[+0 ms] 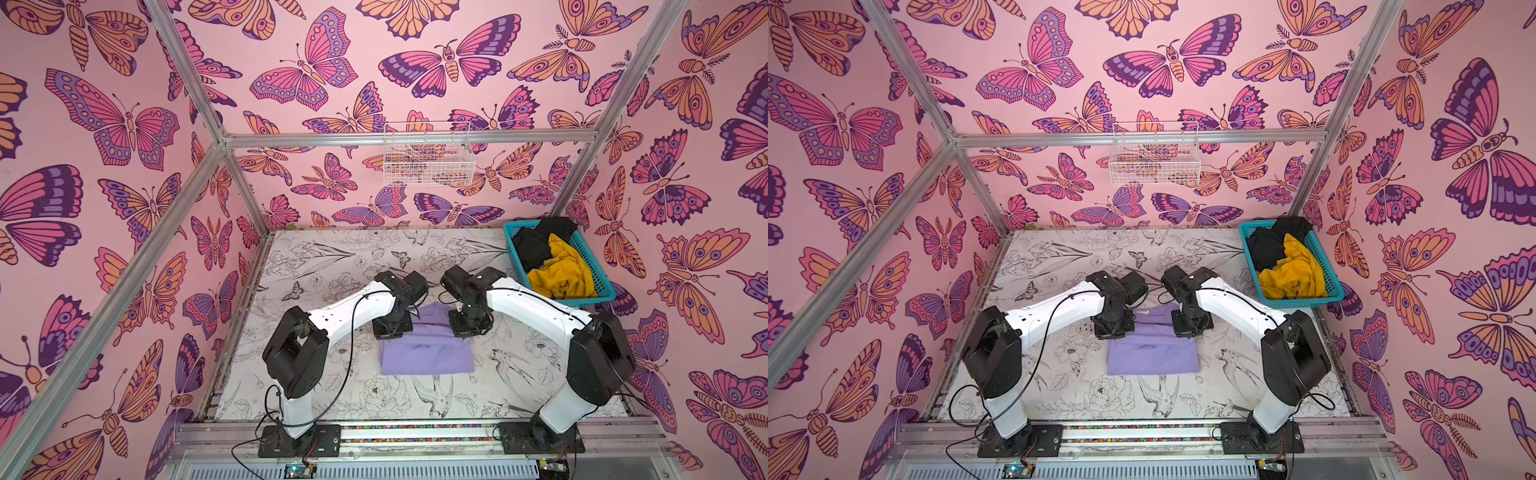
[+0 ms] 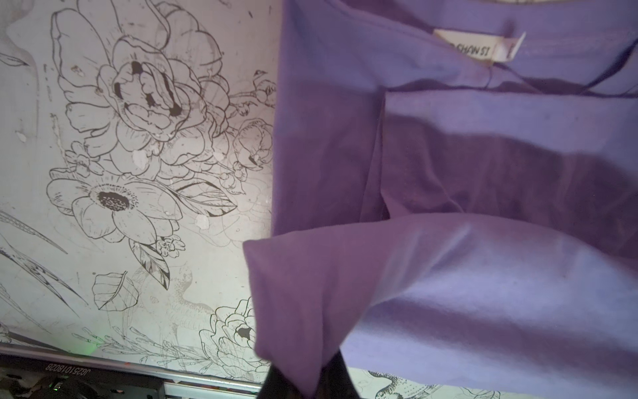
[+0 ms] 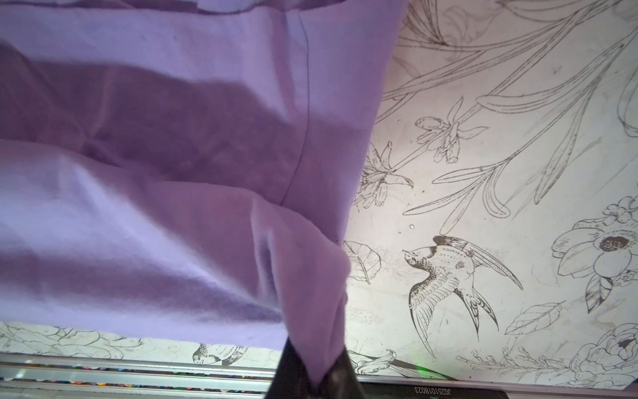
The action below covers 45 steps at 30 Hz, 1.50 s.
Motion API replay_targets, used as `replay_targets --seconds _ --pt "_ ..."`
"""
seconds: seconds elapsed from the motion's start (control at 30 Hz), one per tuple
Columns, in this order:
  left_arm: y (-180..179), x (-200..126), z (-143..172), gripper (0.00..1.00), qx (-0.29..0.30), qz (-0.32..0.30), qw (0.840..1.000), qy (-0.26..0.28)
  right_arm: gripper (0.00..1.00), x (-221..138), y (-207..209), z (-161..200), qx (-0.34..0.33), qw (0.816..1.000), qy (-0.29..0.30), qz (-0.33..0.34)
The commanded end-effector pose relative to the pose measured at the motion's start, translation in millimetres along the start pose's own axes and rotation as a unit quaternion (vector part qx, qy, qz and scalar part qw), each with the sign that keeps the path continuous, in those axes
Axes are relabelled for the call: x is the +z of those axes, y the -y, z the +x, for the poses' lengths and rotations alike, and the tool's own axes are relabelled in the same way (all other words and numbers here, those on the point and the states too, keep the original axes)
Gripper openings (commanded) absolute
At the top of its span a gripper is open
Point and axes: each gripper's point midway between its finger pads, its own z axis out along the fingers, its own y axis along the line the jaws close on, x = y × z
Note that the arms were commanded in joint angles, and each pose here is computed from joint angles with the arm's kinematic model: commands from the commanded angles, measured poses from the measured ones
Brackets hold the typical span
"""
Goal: Fold and stack t-shirts
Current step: Fold the T-shirt, then smooth out the T-shirt at the center of the board.
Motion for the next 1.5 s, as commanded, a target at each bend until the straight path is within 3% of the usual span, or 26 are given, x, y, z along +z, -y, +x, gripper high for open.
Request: replay_targets --seconds 0.0,0.3,0.53,0.83,0.97,1.07,1.2,1.3,1.47 --pt "-5 3 -22 0.00 0.004 -0.010 1.000 0.028 0.04 6 7 -4 -0.004 1.000 -0.005 0.020" --pt "1 17 -44 0.00 0.002 0.000 1.000 0.017 0.06 14 9 -13 -0.008 1.000 -0.009 0.029" --pt "7 40 -35 0.04 0.005 0.007 1.000 -0.012 0.27 18 17 -32 -0.009 0.999 -0.003 0.043" --pt "47 15 -91 0.10 0.036 0.061 0.993 0.090 0.30 17 28 -63 -0.001 0.999 0.022 0.037" --pt "56 5 -108 0.11 0.047 0.063 0.992 0.098 0.30 16 25 -80 -0.001 0.999 0.025 0.020" --pt "44 -1 -112 0.14 0.037 0.038 0.993 0.104 0.30 13 24 -92 -0.006 0.999 0.033 0.017" --pt "13 -12 -111 0.24 0.015 -0.011 0.993 0.116 0.30 -13 22 -101 -0.008 0.998 0.059 0.012" --pt "-3 -20 -111 0.38 -0.003 -0.030 0.991 0.131 0.30 -41 10 -94 -0.004 0.997 0.071 -0.030" --pt "0 -31 -117 0.50 -0.007 -0.022 0.989 0.146 0.30 -73 -10 -67 -0.031 0.995 0.088 -0.039"
